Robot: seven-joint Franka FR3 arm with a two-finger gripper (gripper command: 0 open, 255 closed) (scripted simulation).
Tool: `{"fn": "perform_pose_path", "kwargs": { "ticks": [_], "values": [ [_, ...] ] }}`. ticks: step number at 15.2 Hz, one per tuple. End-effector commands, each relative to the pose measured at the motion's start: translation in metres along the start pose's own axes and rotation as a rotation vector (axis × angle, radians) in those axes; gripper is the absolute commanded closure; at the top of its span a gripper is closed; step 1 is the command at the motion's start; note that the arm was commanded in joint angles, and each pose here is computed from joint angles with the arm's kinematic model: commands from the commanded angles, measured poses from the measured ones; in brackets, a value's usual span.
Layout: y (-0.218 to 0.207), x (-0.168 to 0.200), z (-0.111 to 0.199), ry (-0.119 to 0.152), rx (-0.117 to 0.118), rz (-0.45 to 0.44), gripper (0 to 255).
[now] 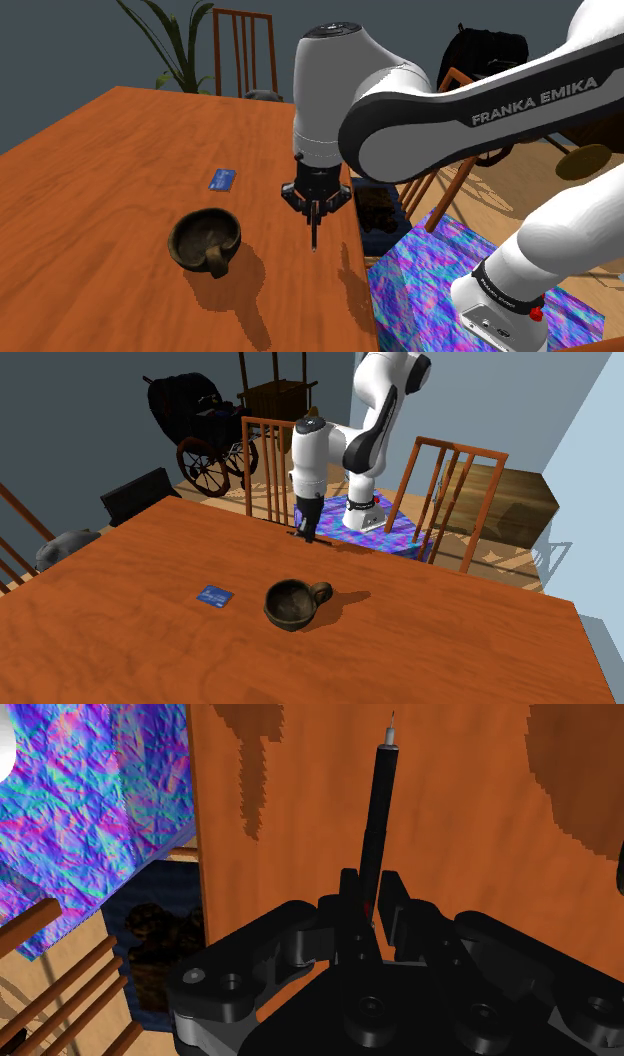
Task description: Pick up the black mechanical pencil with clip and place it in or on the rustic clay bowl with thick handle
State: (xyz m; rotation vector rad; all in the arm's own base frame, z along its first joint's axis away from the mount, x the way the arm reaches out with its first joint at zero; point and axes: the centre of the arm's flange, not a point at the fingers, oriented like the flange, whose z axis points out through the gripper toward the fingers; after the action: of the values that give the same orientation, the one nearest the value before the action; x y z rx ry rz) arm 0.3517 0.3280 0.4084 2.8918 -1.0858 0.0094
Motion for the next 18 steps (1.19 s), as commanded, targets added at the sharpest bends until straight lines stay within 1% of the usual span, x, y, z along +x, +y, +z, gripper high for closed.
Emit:
{"fn": "perform_pose_path", "kwargs": {
  "ticks": [1,18],
  "values": [
    [-0.001,0.001,-0.01,0.0,-0.001,0.0,255],
    [0.004,0.003,-0.097,0.0,-0.001,0.0,255]
  ]
}}
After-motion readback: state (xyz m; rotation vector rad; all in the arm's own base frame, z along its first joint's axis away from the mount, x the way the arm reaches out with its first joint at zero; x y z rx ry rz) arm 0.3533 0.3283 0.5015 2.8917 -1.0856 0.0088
